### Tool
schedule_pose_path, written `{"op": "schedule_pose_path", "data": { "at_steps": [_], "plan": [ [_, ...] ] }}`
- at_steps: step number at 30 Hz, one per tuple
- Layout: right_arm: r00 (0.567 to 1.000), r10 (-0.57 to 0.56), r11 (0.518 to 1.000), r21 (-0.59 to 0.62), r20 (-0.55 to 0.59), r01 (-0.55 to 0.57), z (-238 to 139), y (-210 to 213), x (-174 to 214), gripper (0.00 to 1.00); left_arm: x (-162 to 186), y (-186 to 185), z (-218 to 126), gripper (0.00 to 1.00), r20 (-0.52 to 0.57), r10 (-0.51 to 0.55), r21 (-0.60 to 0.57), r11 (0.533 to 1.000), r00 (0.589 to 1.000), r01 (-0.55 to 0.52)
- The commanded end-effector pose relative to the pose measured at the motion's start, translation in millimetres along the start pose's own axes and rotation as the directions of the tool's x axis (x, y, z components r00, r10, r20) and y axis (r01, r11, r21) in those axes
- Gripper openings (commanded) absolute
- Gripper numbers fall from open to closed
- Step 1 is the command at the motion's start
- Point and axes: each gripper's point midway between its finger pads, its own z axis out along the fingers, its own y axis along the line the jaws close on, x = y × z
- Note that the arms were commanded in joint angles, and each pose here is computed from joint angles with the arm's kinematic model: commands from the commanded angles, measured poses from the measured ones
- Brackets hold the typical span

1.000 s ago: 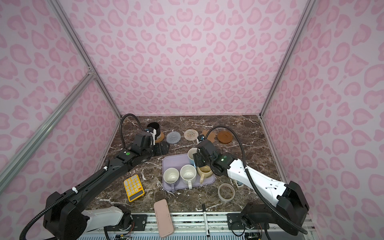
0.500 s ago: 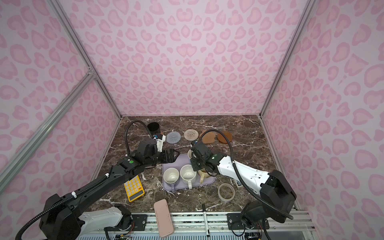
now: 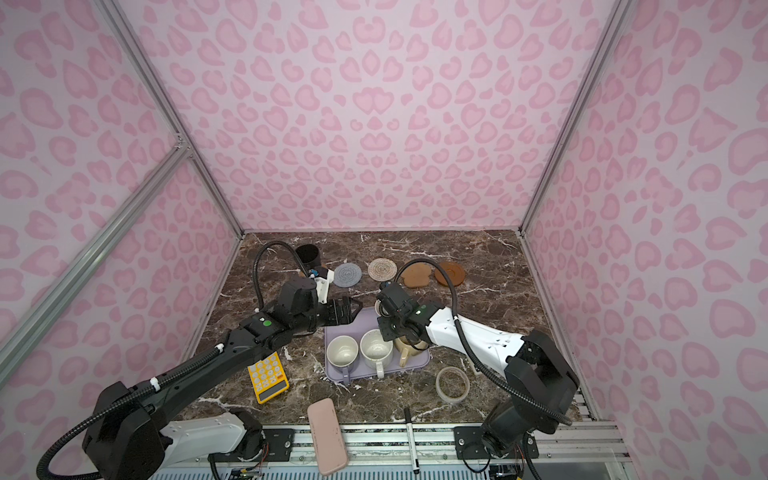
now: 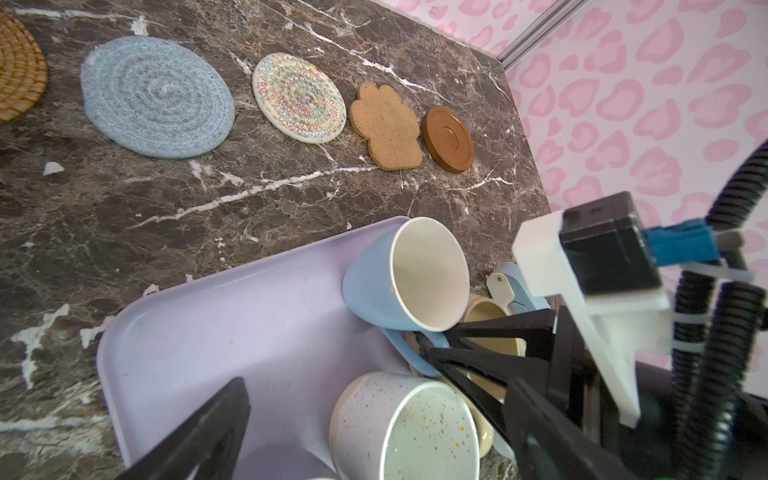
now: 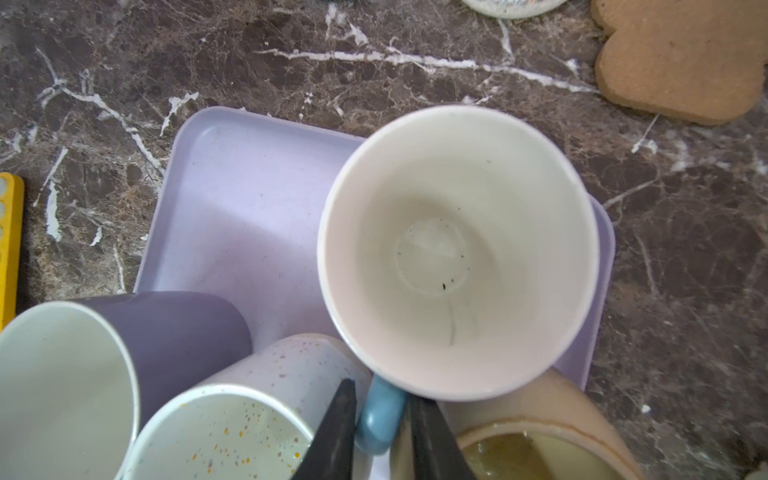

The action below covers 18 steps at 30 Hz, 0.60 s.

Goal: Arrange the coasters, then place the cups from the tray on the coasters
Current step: 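Raise left gripper away while right gripper moves over the light blue mug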

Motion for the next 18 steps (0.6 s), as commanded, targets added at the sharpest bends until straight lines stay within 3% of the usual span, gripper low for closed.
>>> {"op": "schedule_pose_path", "data": {
  "at_steps": [1, 6, 18],
  "plan": [
    [0.999, 0.019, 0.999, 0.036, 0.025, -0.020, 0.1, -5.0, -7.1, 0.25, -6.7, -5.6, 0.0, 0.97, 0.030, 0.002, 0.023, 1.000, 1.000, -0.003],
    [0.999, 0.034, 0.998, 0.048, 0.015, -0.035, 2.6, -5.6, -7.9, 0.31, -7.8, -2.4, -5.0, 0.97, 0.043, 0.015, 0.001, 1.000, 0.999, -0.015],
    [0.999, 0.035, 0.997, 0.072, -0.008, -0.034, 17.0, -6.1, -9.3, 0.30, -7.5, -2.2, -7.1, 0.97, 0.050, 0.024, -0.002, 1.000, 0.998, -0.023]
  ]
}}
